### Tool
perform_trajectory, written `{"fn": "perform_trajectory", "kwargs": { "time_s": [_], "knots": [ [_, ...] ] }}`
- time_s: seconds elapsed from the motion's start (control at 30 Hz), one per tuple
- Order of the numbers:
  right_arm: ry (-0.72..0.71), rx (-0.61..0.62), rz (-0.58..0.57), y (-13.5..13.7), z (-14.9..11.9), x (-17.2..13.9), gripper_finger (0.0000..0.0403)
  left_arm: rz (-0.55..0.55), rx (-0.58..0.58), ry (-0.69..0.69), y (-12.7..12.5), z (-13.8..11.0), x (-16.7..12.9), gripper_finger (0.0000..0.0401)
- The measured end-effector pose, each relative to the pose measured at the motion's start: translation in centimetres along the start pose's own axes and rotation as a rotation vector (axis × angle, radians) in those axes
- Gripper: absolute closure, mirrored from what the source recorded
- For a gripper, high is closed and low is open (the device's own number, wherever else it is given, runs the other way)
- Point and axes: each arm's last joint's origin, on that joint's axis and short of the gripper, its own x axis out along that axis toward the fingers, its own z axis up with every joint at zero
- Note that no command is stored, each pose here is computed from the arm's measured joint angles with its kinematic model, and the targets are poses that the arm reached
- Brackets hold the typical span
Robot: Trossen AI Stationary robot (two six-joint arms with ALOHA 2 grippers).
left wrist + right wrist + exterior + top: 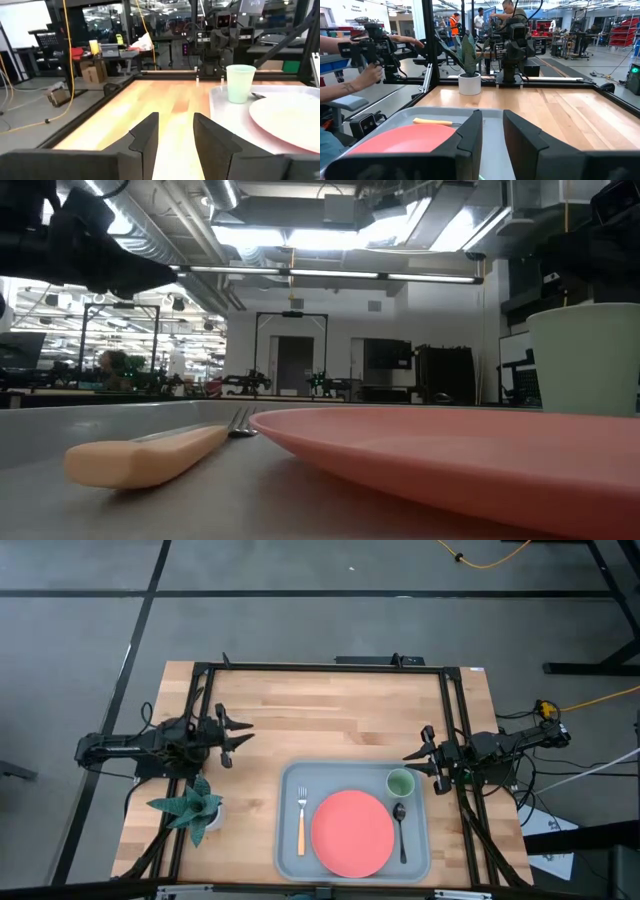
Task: Pick and place plate/cup/fork/spoon on tray
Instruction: Return to Home Position
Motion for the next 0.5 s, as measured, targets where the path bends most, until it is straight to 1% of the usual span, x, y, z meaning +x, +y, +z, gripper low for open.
{"fn": "perform_trajectory", "kwargs": {
  "time_s": [0.1,0.23,0.5],
  "knots": [
    [0.000,0.000,0.000,0.00,0.00,0.00,0.0320,-0.002,0.008,0.000,0.00,-0.01,0.00,0.0285],
    [0.001,0.000,0.000,0.00,-0.01,0.00,0.0320,0.015,0.052,-0.007,0.12,0.06,0.02,0.0285],
    [0.001,0.000,0.000,0.00,-0.01,0.00,0.0320,0.020,0.056,-0.001,0.15,0.01,0.02,0.0285]
  ]
}}
